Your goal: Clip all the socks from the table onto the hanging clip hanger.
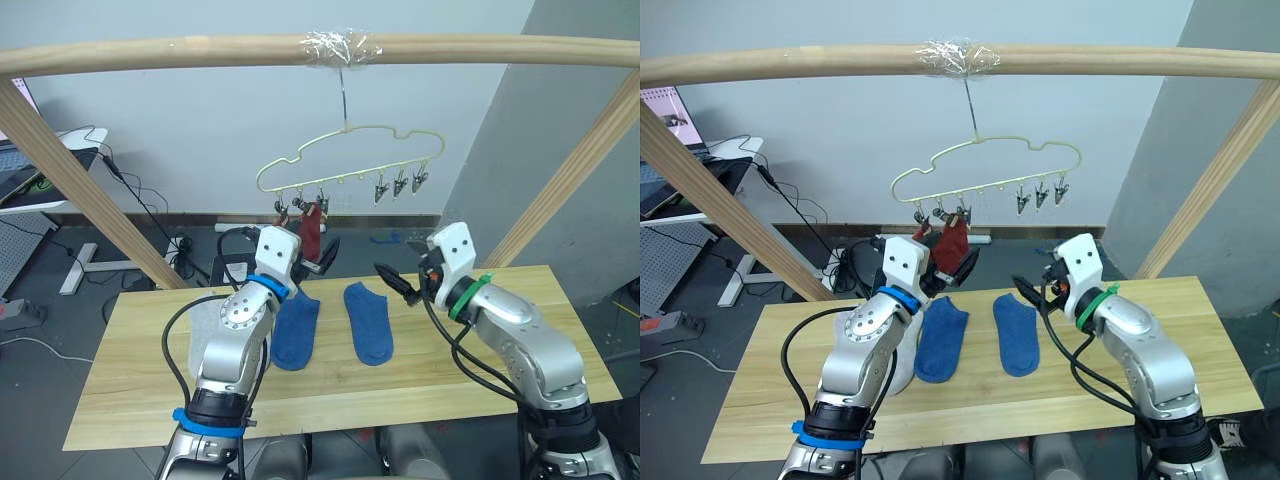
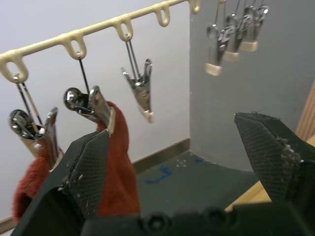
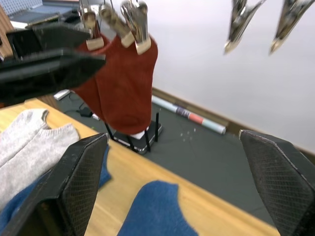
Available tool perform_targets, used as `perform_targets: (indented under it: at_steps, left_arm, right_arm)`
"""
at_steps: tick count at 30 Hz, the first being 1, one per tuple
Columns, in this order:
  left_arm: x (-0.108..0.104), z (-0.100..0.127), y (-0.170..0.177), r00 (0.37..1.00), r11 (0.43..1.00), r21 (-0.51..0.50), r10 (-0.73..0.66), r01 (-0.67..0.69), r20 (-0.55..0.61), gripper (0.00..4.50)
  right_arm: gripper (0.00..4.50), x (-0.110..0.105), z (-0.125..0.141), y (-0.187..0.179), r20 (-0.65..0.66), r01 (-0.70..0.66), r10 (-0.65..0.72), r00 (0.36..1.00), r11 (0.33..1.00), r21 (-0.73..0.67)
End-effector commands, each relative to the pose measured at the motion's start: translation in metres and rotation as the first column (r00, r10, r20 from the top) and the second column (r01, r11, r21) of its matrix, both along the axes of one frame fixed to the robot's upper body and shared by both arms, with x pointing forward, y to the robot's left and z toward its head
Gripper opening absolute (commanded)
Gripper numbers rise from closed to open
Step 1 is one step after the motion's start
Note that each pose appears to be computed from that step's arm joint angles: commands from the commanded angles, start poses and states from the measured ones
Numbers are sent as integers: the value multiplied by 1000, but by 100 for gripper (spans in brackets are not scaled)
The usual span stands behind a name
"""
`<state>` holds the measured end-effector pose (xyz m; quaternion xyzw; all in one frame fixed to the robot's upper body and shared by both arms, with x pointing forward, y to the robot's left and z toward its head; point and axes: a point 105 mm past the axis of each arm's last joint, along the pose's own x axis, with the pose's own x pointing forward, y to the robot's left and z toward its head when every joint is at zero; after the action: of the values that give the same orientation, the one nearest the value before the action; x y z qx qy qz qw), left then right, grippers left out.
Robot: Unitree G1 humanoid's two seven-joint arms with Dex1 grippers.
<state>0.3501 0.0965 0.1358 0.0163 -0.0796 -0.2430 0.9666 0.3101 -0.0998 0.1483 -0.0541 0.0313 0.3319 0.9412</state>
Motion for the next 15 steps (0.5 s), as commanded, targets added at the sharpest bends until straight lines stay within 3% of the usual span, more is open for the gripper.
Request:
perform_targets:
  at_steps: [1,7,15]
  left_arm:
    - [1,20,-6,995,1000,-3,-10,11,100,431]
    - [10,19,-7,995,998,-54,38,-33,88,269]
    - [17,18,-4,994,992,-104,85,-78,69,269]
  right_arm:
    - [449,-9,32,4,125,-65,61,990,997,31]
    - [450,-12,44,5,159,-98,90,983,994,43]
    - [450,-19,52,12,181,-145,132,975,988,58]
